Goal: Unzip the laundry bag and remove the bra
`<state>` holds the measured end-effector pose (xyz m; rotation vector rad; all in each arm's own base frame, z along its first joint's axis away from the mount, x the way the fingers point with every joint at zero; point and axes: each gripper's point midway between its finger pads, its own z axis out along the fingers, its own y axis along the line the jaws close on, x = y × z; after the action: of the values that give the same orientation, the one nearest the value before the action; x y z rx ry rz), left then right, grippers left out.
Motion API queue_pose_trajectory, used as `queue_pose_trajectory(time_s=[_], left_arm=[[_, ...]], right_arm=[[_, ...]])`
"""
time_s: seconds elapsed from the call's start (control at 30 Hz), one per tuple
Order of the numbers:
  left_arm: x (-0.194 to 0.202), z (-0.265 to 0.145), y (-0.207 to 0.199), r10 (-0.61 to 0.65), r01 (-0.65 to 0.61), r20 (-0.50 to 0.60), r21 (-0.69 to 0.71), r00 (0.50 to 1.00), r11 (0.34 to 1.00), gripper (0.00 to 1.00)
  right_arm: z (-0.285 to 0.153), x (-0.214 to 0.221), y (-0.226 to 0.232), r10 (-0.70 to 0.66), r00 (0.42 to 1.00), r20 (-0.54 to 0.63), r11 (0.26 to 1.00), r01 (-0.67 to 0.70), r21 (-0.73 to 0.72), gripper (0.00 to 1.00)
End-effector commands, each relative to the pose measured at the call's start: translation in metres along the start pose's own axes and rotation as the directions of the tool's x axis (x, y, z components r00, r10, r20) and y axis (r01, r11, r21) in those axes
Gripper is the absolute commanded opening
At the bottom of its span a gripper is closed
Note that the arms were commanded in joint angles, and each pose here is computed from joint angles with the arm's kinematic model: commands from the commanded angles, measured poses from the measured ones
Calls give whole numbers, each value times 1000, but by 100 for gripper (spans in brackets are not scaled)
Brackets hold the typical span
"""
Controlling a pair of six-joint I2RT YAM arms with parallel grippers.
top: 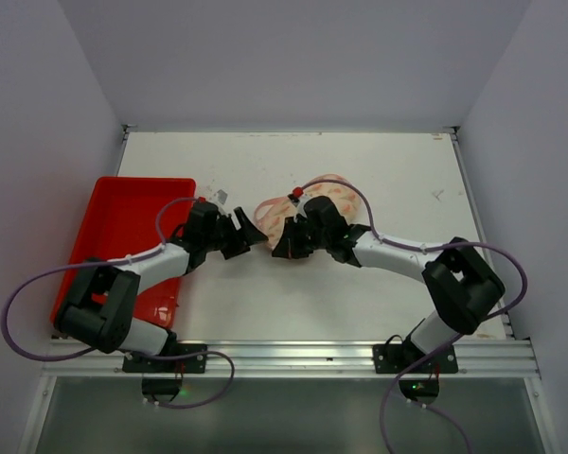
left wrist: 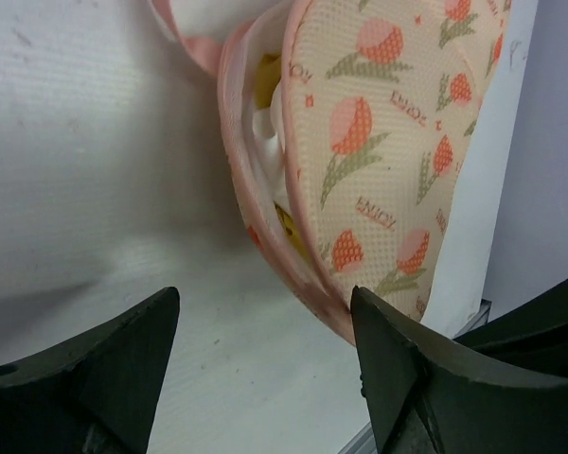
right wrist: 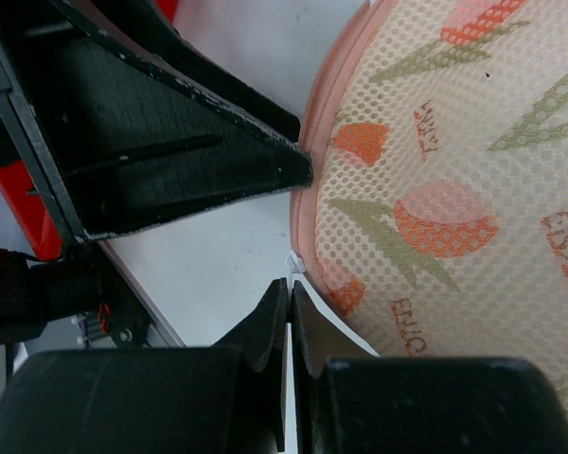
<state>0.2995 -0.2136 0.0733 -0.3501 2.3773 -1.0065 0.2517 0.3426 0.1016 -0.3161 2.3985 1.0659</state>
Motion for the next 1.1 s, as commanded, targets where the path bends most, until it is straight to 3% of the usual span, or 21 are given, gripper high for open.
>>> queue_pose_trajectory(time_s=[0.0, 0.07, 0.2, 0.27, 0.3, 0.37, 0.53, 0.63, 0.8, 1.07], left_arm=[[2, -3, -24, -57, 54, 26, 105, 998, 993, 76], [5, -1, -36, -52, 47, 27, 138, 998, 989, 74], [9, 8, -43, -52, 48, 27, 141, 998, 989, 60], [10, 12, -41, -58, 54, 27, 134, 998, 989, 35], [11, 14, -38, -65, 61, 30, 125, 997, 990, 15], [13, 15, -32, -70, 67, 28, 107, 997, 992, 0], [15, 14, -26, -63, 61, 22, 85, 998, 995, 0], [13, 12, -23, -63, 61, 25, 79, 998, 995, 0], [19, 6, -17, -67, 66, 12, 80, 998, 995, 0], [64, -13, -10, -28, 34, -62, 108, 998, 994, 0]], right_arm=[[5, -14, 27, -31, 999, 35, 996, 34, -87, 0], [8, -10, 25, -33, 999, 25, 996, 35, -83, 0], [6, -4, 25, -29, 999, 14, 996, 30, -81, 0], [2, -1, 23, -28, 999, 14, 997, 29, -73, 0], [0, 2, 20, -26, 1000, 6, 998, 26, -62, 0], [-4, 8, 12, -23, 1000, 1, 999, 23, -23, 0], [-31, 42, -25, 17, 999, -46, 994, -12, 105, 0], [-53, 46, -52, 63, 998, -21, 984, -59, 168, 0], [-93, 59, -128, 211, 976, 59, 906, -218, 364, 0], [-89, 30, -128, 159, 985, 69, 920, -173, 353, 0]])
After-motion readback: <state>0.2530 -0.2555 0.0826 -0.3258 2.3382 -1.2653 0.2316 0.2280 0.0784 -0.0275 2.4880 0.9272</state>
